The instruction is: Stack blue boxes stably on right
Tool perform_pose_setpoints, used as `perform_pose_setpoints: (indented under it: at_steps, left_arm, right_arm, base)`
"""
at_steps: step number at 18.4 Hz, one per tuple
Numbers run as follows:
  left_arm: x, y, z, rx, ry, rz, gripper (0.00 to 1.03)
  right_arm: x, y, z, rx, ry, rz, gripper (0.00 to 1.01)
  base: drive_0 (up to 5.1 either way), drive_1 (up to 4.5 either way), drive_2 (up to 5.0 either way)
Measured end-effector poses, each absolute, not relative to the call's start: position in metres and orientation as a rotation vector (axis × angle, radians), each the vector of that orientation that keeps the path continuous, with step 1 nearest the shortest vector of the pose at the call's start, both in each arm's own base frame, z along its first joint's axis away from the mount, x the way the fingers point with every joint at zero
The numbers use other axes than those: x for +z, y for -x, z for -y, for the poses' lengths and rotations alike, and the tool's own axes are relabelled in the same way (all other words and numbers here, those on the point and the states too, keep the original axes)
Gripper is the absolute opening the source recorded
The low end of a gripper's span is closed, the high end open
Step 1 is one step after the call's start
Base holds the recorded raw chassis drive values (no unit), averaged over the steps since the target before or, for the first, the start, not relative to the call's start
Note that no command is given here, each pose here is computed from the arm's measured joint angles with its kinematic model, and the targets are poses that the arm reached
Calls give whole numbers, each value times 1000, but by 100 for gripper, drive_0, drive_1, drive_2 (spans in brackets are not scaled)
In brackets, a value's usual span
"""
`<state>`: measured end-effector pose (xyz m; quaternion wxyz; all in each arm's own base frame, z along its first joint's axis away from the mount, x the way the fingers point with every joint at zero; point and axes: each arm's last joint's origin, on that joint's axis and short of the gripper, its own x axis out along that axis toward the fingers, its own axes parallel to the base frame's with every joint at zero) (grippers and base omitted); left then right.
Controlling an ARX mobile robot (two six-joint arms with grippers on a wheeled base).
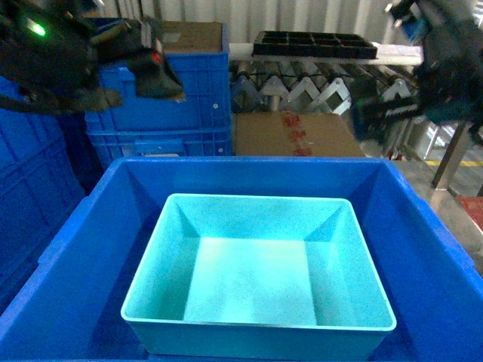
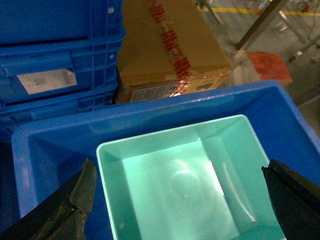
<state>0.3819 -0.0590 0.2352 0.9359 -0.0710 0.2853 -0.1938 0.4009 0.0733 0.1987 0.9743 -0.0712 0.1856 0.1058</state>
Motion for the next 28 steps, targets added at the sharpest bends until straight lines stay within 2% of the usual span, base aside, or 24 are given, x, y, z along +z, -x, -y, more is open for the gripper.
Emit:
perform_pose_setpoints:
  at_steps: [2,4,6,7,8,12,13,14,15,19,22,24,28]
  left_arm:
    - [281,-351,34,-411,184,-498,98]
    - [328,-316,12,-364,249,-416,98]
    - [361,-272,18,-339,270,-330,98]
    - [369,-260,23,-352,310,-297,98]
    - [375,-258,26,-331,354,-246,98]
    - [371,-260,23,-289,405,-269,98]
    - [370,-262,23,-270,390,-238,97]
    - [367,-262,25,-220,350,-144,92]
    - [364,-259,24,-181,311,-103,88]
    - [345,-245,21,-73,195,-20,75]
    - [333,-236,18,-33,141,8,68]
    - [318,-225,15,-10,88,38,57]
    - [300,-214,11,6,52,41,44]
  right_arm:
    - [254,-372,-45,178,68,-283,98]
    - [289,-326,-23,137,24,-251,98]
    - [317,-284,-23,121,18,-188,98]
    - [327,-270,-29,134,12,-174,98]
    - [332,-266,-31,141,3,-155,98]
    - [326,-270,-30,129,0,-183,98]
    - [325,-271,-31,110,1,-150,96]
    - [322,-270,-29,70,0,-84,91]
    - [320,-267,-28,48,-1,-57,87]
    - [305,-252,-25,23,-5,-1,75]
    - [295,-243,-22,13,-7,15,67]
    - [283,-232,-18,1,-8,28,56]
    - [268,-221,-15,-6,-6,26,43]
  base:
    - [0,0,0]
    - [0,0,0]
    - [0,0,0]
    - [0,0,0]
    - [0,0,0]
    - [0,0,0]
    - [0,0,0]
    - [0,0,0]
    - [0,0,0]
    - [0,0,0]
    - [0,0,0]
    - [0,0,0]
    - [0,0,0]
